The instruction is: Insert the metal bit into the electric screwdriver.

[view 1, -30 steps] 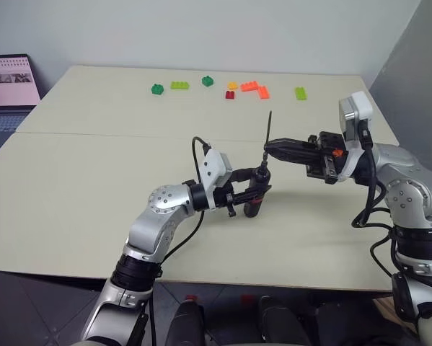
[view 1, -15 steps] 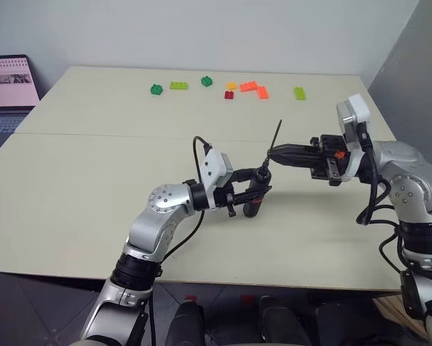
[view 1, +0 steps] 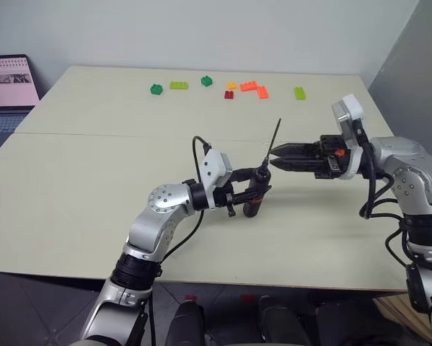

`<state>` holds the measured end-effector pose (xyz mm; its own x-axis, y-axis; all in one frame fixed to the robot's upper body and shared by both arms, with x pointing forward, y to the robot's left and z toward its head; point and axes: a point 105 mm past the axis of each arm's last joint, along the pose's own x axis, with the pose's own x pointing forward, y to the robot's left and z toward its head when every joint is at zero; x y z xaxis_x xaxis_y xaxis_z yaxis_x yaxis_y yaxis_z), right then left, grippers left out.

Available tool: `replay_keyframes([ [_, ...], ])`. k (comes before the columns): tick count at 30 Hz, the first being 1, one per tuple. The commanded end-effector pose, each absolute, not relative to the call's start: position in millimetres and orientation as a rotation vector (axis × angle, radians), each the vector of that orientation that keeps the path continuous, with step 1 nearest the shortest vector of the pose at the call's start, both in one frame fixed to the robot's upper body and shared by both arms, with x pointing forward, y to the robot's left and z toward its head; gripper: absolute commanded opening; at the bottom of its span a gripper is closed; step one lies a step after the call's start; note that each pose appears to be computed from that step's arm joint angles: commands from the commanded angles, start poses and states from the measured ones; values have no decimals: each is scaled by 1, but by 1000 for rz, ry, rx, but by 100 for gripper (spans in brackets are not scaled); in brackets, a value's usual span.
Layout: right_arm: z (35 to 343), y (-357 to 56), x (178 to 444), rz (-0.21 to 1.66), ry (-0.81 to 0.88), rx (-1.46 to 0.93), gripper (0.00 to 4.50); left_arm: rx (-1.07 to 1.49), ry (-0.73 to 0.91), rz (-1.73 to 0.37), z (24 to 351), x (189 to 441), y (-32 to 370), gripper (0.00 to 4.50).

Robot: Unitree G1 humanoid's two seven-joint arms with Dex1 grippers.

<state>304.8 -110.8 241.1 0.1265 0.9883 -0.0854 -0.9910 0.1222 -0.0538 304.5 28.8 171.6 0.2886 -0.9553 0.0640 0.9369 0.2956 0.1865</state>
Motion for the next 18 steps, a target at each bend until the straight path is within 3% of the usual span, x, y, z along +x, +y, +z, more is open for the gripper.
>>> replay_keyframes([
  [1, 261, -118, 304, 1417, -52, -165, 245, 127, -178, -1270, 172, 304, 30, 165],
  [4, 263, -125, 305, 1390, -63, -182, 310, 125, -181, -1269, 173, 304, 29, 165],
  [18, 279, -170, 306, 1137, -147, -178, 310, 114, -258, -1246, 203, 308, 23, 165],
])
